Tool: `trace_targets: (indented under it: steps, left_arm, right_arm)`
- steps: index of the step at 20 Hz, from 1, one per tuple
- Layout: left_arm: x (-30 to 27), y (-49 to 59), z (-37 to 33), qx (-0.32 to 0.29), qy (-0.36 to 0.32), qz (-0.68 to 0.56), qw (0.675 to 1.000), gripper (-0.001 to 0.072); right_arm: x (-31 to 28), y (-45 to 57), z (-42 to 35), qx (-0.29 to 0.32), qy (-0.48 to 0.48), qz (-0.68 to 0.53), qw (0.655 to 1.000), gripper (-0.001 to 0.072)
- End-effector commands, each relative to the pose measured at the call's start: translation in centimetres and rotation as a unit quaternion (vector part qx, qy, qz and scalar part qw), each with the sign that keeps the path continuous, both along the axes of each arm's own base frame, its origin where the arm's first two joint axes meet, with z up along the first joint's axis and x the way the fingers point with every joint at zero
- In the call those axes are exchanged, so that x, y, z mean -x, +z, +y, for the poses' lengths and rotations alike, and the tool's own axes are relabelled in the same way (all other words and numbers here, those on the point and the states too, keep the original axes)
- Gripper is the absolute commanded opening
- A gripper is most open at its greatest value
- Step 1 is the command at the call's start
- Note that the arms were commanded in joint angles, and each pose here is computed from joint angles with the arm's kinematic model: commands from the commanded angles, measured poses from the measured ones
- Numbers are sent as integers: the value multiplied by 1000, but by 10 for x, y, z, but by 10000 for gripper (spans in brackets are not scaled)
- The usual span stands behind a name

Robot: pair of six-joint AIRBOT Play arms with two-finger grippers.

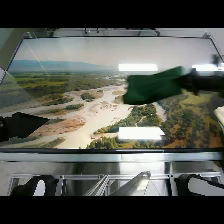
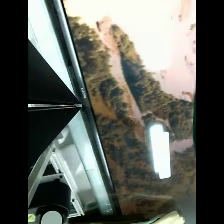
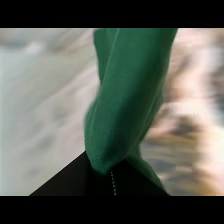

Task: Fold the shirts.

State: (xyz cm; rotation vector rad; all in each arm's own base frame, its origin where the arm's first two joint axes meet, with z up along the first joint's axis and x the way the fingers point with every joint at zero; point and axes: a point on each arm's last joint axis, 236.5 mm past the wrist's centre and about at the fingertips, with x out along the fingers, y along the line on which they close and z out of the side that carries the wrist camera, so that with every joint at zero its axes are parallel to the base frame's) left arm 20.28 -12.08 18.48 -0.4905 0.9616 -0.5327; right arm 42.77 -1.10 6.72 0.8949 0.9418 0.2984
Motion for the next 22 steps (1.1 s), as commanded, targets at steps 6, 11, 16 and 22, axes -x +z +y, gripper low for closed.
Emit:
trace_targets:
  steps: [6,11,16,22]
  left_arm:
    - [-10,4,4,-14,1,-34,999,17]
    - [-17,8,7,-12,13,-48,999,17]
    - [-24,13,7,-10,18,-66,998,17]
    - [-24,13,7,-25,0,-84,996,17]
  right_arm:
    - [268,-6,-311,195,-448,187,852,19]
    - [319,-56,-290,165,-446,283,833,30]
    - [283,-41,-272,92,-450,231,858,703]
    - [183,96,-255,9,-444,-58,894,601]
